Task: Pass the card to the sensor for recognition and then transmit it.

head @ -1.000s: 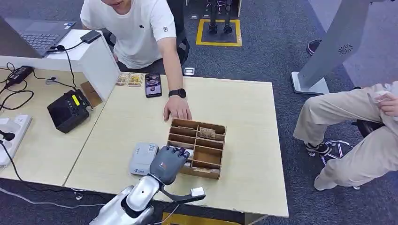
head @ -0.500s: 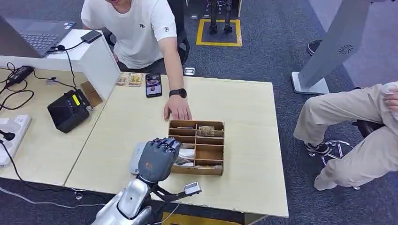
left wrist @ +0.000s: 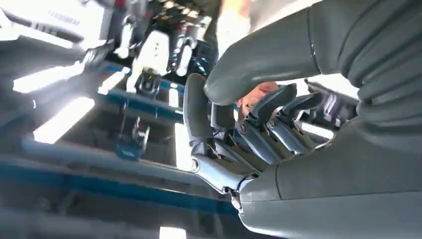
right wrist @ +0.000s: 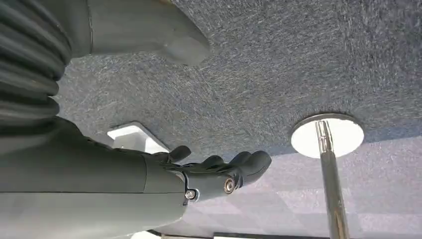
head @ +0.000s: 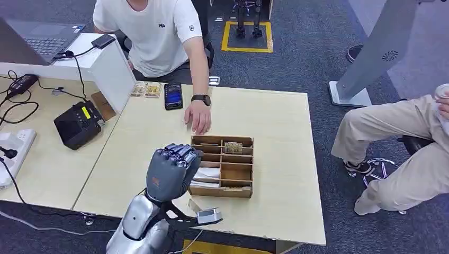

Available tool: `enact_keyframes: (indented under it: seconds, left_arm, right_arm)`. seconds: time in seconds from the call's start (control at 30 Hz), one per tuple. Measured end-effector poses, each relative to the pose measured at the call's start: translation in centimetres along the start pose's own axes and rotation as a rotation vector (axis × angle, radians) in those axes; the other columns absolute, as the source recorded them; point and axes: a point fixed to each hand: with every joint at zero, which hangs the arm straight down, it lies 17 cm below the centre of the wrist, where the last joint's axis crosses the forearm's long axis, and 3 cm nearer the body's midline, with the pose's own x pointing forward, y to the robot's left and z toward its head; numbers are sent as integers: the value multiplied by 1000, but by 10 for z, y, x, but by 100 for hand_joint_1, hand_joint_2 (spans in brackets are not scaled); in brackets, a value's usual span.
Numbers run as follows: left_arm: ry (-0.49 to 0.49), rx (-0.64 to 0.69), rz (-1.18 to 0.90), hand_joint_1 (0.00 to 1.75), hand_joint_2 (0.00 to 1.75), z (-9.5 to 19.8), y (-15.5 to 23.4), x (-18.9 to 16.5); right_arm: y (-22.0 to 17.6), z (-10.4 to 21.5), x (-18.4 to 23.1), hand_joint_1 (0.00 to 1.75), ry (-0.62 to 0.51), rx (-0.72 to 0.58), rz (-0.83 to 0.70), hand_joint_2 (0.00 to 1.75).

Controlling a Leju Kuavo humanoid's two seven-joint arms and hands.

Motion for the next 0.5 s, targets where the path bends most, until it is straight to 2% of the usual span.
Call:
enact_keyframes:
  seconds: [0.1, 0.13, 0.17, 0.2, 0.5]
  left_arm:
    - [89, 84, 60, 171, 175, -6, 14, -21]
    - [113, 93, 64, 148, 175, -7, 14, -25]
    - [129, 96, 61, 14, 175, -6, 14, -28]
    - [134, 95, 56, 0, 175, -6, 14, -30]
    - [120, 80, 36, 0, 175, 1, 10, -33]
  right_arm:
    - [0, 0, -1, 0, 7, -3, -7, 175]
    - [0, 0, -1, 0, 7, -3, -8, 175]
    - [0, 0, -1, 0, 8, -3, -8, 175]
    - [0, 0, -1, 0, 8, -2, -8, 175]
    - [3, 2, 0, 0, 7, 6, -11, 175]
